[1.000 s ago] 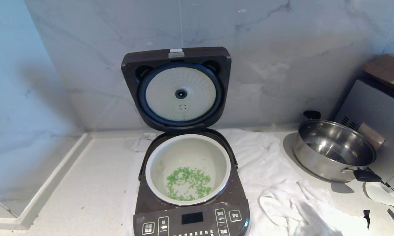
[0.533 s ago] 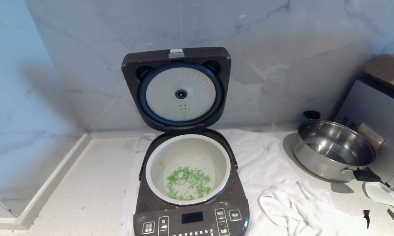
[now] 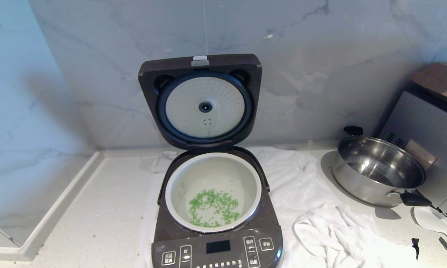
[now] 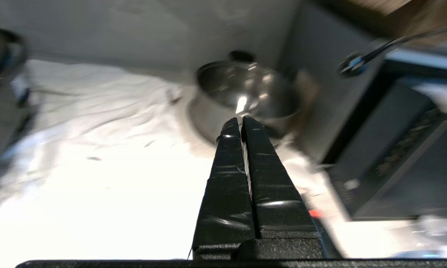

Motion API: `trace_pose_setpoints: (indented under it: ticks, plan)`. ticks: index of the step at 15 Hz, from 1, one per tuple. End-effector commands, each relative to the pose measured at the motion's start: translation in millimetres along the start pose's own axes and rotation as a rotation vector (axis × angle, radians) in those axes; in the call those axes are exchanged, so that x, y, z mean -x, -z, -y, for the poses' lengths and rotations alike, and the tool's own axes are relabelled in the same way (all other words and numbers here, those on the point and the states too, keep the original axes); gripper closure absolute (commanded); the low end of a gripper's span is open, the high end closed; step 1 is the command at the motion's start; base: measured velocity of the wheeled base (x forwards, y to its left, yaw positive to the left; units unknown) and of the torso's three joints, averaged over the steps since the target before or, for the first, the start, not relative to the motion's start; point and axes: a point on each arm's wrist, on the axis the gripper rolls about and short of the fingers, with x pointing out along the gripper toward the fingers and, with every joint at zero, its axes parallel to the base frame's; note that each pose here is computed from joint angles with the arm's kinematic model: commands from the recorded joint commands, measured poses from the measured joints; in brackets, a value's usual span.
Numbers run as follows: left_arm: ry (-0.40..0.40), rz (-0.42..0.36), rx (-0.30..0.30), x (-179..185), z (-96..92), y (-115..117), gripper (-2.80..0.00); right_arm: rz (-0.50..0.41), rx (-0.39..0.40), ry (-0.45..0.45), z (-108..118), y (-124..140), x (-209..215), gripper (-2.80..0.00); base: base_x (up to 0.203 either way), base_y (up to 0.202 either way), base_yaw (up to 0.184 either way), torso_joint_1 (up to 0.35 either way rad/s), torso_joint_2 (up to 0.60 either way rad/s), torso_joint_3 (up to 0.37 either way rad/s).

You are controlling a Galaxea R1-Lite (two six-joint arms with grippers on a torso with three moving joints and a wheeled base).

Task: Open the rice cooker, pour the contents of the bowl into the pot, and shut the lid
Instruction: Pour the water from the bowl into the rice cooker

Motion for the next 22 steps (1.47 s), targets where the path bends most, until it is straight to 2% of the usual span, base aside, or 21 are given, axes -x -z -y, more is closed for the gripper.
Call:
trace_pose_setpoints:
  ticks: [1, 4, 9, 12, 22]
  plan:
    - [0.0, -0.003, 0.0, 0, 0.0, 0, 0.0, -0.009, -0.074, -0.095, -8, 23, -1, 0.0, 0.0, 0.0, 0.0, 0.0, 0.0, 0.0]
    - [-0.002, -0.003, 0.0, 0, 0.0, 0, 0.0, -0.07, -0.075, -0.176, -17, 53, -11, 0.0, 0.0, 0.0, 0.0, 0.0, 0.0, 0.0]
    - [0.0, -0.003, 0.0, 0, 0.0, 0, 0.0, -0.06, -0.086, -0.183, -17, 51, -11, 0.0, 0.0, 0.0, 0.0, 0.0, 0.0, 0.0]
    - [0.001, -0.003, 0.0, 0, -0.1, 0, 0.0, -0.064, -0.158, -0.16, -16, 51, -11, 0.0, 0.0, 0.0, 0.0, 0.0, 0.0, 0.0]
    - [-0.008, 0.007, 0.006, 0, -0.1, -1, 0.0, -0.064, -0.162, -0.155, -16, 51, -11, 0.0, 0.0, 0.0, 0.0, 0.0, 0.0, 0.0]
